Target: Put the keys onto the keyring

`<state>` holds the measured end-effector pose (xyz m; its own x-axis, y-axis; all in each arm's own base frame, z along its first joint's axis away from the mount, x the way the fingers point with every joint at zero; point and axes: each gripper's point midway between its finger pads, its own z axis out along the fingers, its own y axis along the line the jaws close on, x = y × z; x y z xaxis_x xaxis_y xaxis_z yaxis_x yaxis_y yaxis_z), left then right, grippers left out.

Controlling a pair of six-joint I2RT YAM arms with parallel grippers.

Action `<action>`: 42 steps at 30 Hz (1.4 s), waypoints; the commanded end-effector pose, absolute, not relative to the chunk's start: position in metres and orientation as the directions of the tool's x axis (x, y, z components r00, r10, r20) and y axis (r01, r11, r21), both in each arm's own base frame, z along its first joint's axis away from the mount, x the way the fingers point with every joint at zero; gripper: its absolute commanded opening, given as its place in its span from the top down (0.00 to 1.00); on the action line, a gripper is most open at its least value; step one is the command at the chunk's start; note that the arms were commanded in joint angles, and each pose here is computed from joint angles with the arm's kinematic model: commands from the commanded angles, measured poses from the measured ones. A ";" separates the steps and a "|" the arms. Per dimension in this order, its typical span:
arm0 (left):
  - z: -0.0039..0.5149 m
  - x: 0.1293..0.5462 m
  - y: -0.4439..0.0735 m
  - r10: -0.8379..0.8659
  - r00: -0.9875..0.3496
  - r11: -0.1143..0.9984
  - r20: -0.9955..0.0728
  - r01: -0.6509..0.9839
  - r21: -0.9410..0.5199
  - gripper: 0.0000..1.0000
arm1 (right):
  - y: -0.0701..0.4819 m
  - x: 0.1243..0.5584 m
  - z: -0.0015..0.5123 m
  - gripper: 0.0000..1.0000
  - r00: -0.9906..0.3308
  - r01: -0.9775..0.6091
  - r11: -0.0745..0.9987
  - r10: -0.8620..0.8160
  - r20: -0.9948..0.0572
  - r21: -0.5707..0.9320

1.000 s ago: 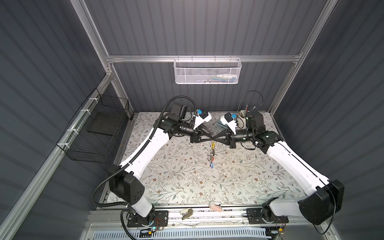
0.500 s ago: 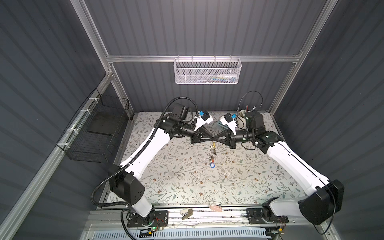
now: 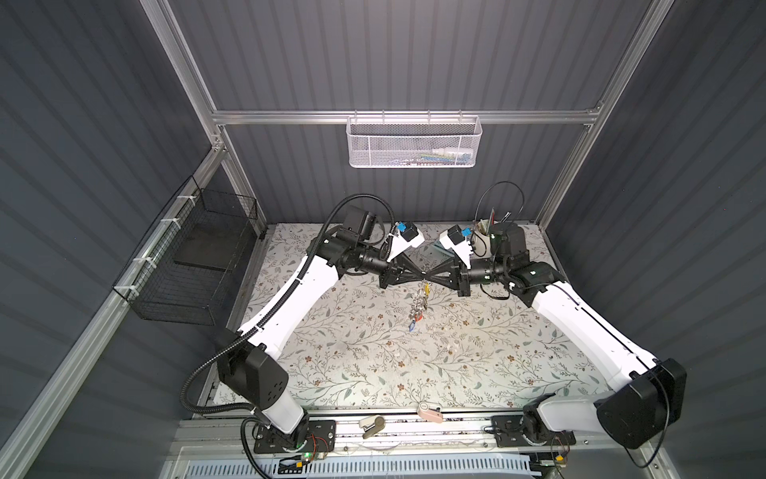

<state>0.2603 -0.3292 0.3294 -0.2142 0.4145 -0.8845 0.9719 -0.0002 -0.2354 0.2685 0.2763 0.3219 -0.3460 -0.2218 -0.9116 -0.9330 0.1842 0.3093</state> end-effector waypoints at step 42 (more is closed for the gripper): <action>0.366 0.249 -0.317 0.197 -0.225 0.094 -0.954 0.973 -0.210 1.00 | 0.271 0.267 0.339 0.55 -0.390 -0.917 0.136 -0.102 -0.915 0.376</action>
